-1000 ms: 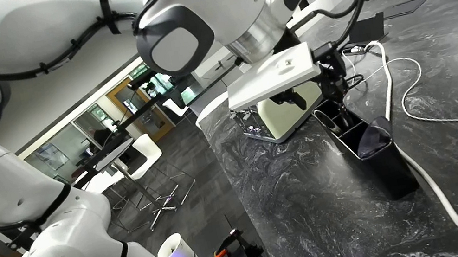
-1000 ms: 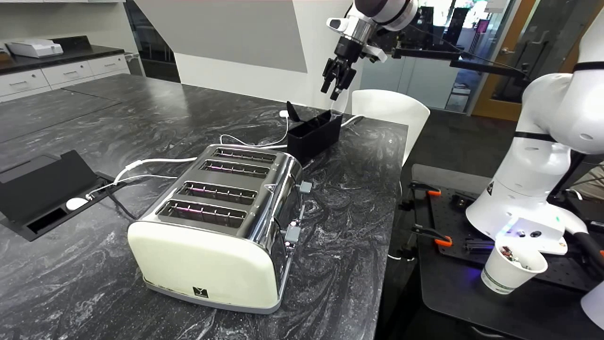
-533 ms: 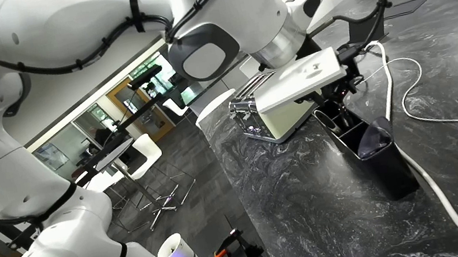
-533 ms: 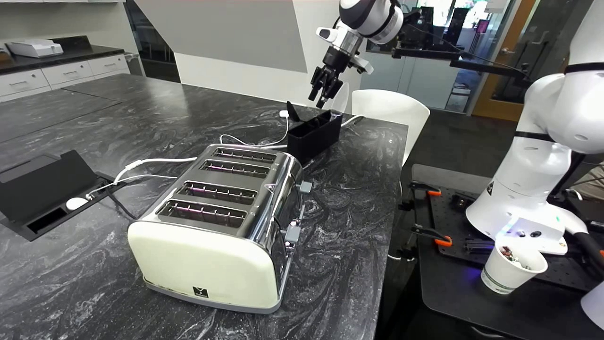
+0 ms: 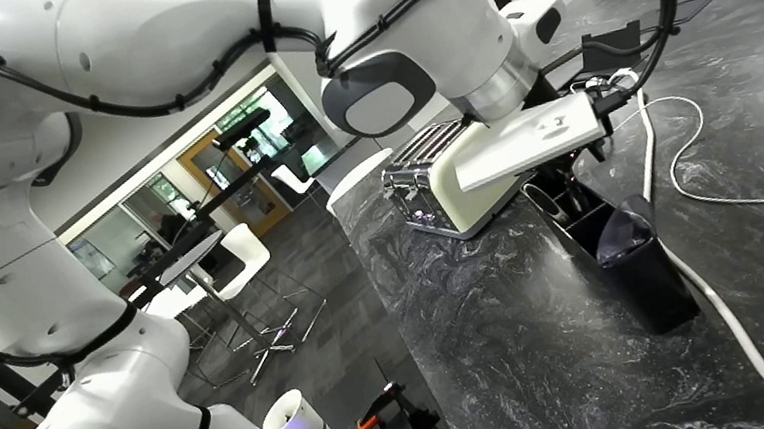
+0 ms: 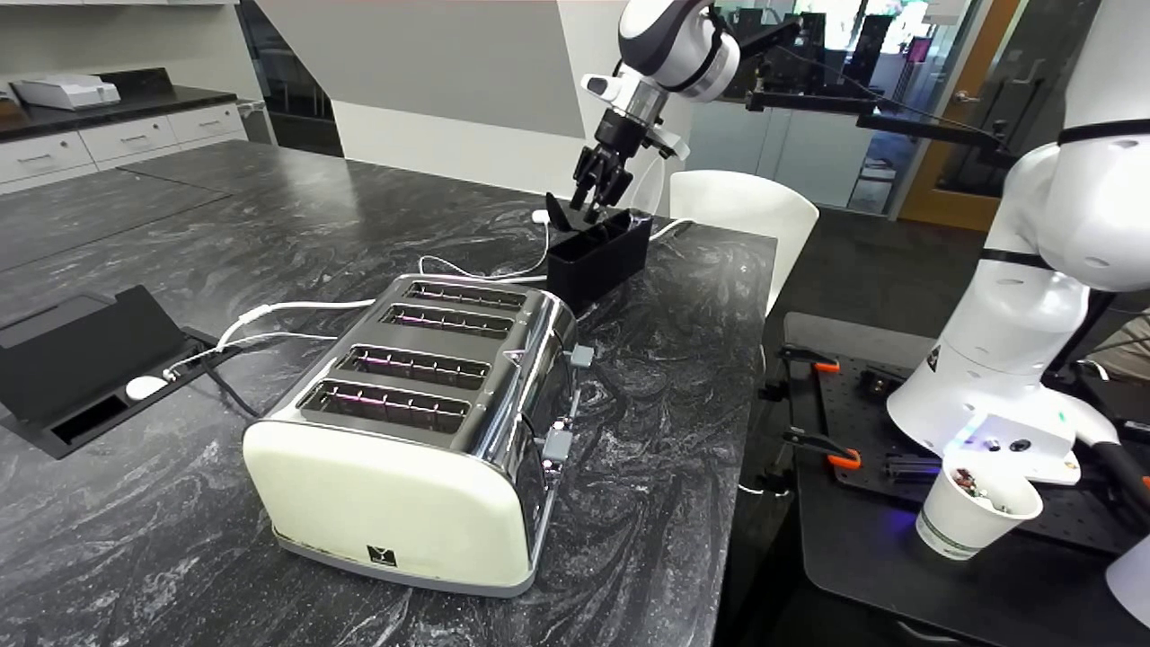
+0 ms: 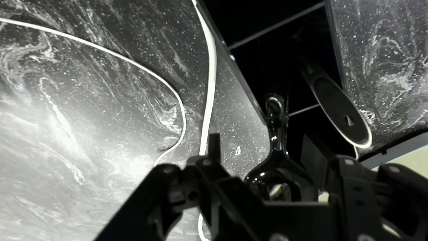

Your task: Remove the black spoon from the black cutlery holder

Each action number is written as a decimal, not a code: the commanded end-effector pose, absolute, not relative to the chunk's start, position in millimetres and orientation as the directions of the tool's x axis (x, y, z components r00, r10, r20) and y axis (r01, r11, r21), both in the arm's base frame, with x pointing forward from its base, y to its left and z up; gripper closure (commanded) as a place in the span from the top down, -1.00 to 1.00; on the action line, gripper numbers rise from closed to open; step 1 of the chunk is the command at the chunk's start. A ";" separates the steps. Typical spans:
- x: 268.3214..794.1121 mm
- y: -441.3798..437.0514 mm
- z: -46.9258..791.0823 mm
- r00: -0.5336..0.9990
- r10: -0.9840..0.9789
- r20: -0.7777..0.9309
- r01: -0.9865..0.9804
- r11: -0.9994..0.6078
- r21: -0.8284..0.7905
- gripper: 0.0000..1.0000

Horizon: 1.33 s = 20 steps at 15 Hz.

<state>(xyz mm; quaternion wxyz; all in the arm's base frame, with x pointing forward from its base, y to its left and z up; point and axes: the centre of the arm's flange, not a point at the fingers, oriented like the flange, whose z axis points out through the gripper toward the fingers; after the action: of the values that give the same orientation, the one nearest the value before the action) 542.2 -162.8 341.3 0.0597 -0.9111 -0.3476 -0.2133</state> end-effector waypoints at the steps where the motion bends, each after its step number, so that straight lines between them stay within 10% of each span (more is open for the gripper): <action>1: 557.4 -163.9 332.3 0.647 0.620 0.444 0.669 -0.741 0.061 0.28; 6: 562.0 -155.0 322.5 0.642 0.630 0.437 0.684 -0.728 0.046 0.26; 13: 559.4 -149.5 320.8 0.634 0.635 0.441 0.692 -0.720 0.042 -0.98; 20: 541.8 -144.5 351.4 0.614 0.632 0.473 0.692 -0.719 0.063 -0.92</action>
<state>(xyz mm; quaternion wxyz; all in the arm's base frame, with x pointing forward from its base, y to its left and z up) 556.8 -146.2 331.0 0.0692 -0.9051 -0.3625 -0.2110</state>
